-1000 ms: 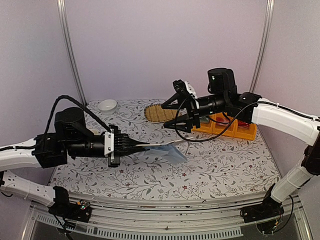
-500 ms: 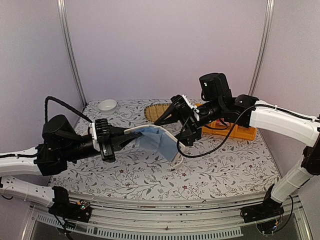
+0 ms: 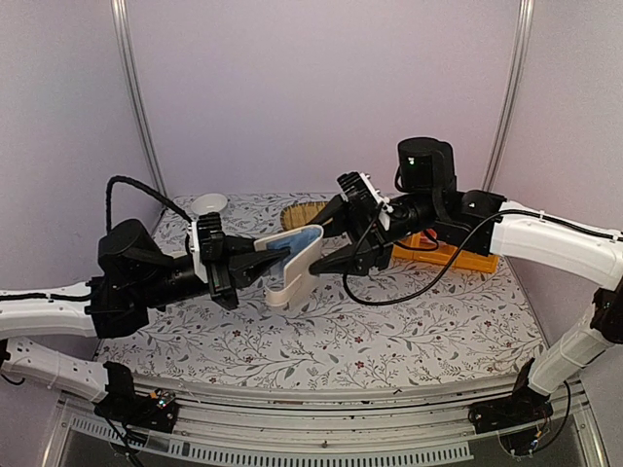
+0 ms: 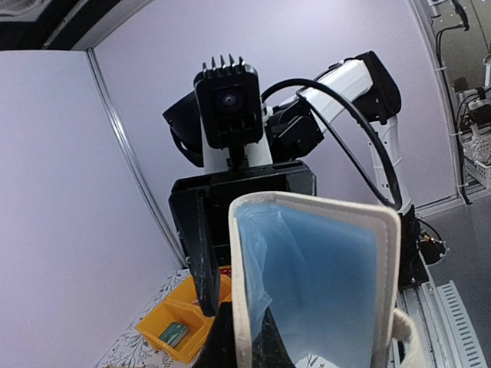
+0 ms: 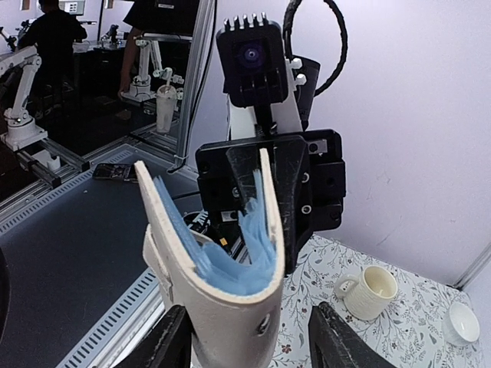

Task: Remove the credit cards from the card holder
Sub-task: Bring the card holder close.

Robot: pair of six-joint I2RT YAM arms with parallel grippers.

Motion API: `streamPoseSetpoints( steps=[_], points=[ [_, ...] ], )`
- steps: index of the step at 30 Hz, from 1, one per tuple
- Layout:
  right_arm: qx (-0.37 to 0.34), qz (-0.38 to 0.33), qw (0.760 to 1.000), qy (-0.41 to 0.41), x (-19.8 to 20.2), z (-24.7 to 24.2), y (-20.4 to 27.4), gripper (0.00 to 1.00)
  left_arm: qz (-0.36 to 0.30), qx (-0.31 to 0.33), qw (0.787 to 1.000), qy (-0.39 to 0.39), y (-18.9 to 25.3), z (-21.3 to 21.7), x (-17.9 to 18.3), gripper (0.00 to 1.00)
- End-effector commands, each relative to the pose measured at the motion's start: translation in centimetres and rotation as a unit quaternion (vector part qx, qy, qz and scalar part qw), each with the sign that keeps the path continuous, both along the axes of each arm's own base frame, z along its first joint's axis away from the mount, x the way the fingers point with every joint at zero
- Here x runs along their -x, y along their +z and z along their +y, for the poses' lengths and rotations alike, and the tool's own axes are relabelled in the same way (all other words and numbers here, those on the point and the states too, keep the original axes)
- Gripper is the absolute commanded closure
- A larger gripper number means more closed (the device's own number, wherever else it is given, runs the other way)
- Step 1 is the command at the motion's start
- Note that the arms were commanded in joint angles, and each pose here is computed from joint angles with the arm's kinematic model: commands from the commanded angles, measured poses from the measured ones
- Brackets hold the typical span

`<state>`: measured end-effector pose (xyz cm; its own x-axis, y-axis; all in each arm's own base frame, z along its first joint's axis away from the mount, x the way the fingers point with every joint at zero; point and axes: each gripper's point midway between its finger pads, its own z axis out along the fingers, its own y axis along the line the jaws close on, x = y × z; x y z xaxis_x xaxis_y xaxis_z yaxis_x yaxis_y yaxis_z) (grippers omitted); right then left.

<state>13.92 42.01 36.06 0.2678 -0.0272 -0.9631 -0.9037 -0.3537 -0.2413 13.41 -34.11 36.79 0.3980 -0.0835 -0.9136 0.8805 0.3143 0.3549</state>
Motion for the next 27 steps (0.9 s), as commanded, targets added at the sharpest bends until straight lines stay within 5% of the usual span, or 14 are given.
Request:
streamPoseSetpoints(
  steps=[1, 10, 19, 23, 25, 26, 27],
  points=[
    [-0.014, 0.003, 1.000, -0.020, -1.0, 0.9, 0.7, 0.47, -0.004, 0.035, 0.997, -0.069, 1.9, -0.5, 2.0, 1.00],
    [0.003, 0.021, 1.000, -0.004, -0.9, 1.4, -0.1, 0.49, -0.013, 0.037, 0.992, -0.116, 2.1, -1.1, 3.3, 1.00],
    [0.013, 0.036, 0.999, 0.029, 0.1, 1.2, 0.2, 0.95, 0.001, 0.051, 0.992, -0.112, 2.5, -1.1, 3.0, 1.00],
    [0.007, 0.028, 0.999, 0.042, 0.9, 0.4, 0.8, 0.98, 0.028, 0.058, 0.996, -0.068, 2.7, -0.7, 1.3, 1.00],
    [0.002, 0.024, 0.999, 0.036, 0.9, 0.1, 1.4, 0.99, 0.047, 0.061, 0.996, -0.042, 2.8, -0.4, 0.2, 0.85],
    [-0.013, 0.022, 0.999, 0.021, 0.3, -0.8, 2.3, 0.99, 0.057, 0.062, 0.996, -0.018, 2.7, 0.3, -0.6, 0.45],
    [-0.020, 0.025, 0.999, 0.014, -0.1, -1.3, 2.8, 0.99, 0.054, 0.063, 0.997, -0.009, 2.7, 0.6, -0.8, 0.35]
  ],
)
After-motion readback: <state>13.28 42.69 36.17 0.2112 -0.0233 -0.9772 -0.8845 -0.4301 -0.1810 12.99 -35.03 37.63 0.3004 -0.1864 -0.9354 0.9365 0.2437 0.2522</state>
